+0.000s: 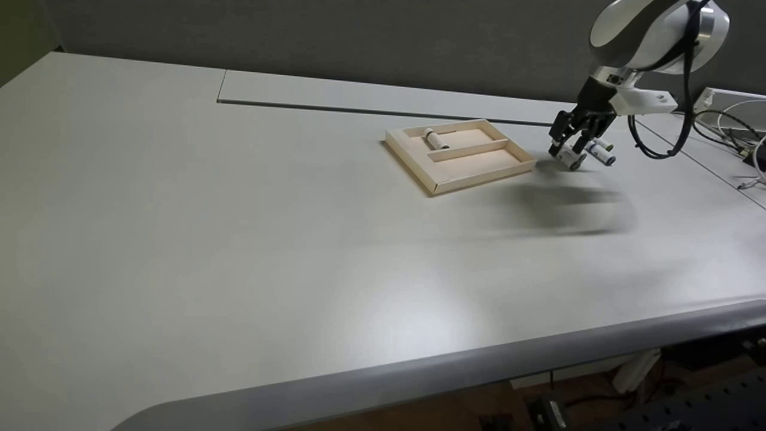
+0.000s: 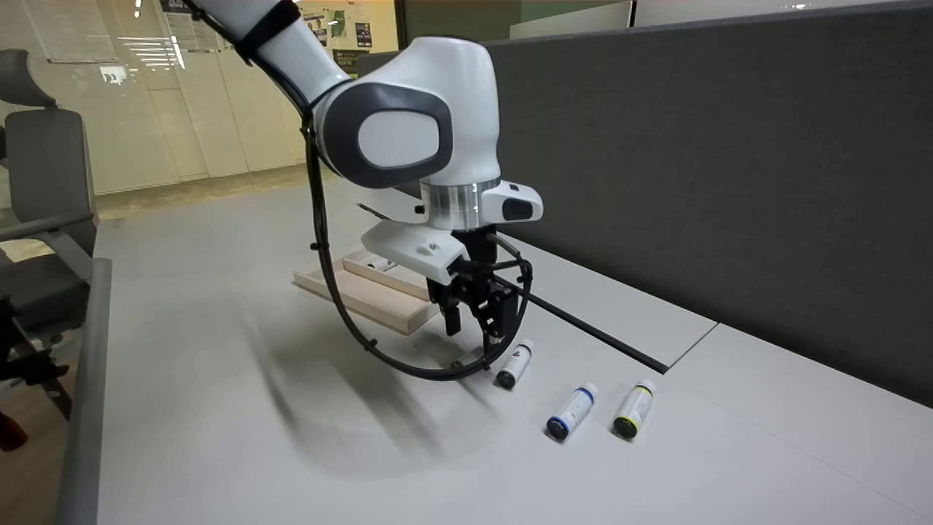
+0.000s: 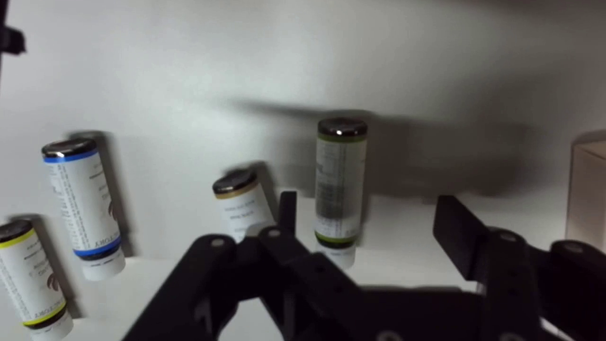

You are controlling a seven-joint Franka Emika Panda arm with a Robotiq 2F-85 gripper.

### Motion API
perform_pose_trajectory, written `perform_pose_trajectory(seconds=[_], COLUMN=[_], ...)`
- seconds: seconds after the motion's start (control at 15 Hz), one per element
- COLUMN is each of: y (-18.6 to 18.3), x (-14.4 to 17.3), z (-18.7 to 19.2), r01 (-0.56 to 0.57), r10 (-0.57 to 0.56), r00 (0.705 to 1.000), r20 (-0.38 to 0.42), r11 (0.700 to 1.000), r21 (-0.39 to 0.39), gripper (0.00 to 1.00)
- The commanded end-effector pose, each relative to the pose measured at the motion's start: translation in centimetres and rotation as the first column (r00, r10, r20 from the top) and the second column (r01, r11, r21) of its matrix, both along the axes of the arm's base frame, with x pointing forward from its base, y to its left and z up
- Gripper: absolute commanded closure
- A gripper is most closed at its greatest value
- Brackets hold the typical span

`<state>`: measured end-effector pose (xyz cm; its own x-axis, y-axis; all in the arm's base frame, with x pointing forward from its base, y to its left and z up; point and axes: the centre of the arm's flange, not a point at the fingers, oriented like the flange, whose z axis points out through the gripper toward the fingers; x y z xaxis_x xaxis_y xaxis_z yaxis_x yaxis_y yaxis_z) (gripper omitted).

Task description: Remove the objects from the tray

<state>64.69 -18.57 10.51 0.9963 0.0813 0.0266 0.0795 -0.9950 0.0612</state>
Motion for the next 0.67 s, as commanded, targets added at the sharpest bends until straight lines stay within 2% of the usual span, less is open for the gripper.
perform_pose_trajectory(seconds=[0.0, 0.27, 0.6], y=[3.0, 8.8, 19.2], x=[-0.1, 2.2, 4.6], z=[5.1, 7.4, 4.7], r01=[0.006, -0.096, -0.231], r10=[-0.006, 0.097, 0.229], r00=[1.000, 0.994, 0.973], r20=[-0.002, 0.048, 0.041], r11=[1.000, 0.995, 0.971], r21=[-0.026, -0.019, 0.058], gripper=[0.00, 0.00, 0.00])
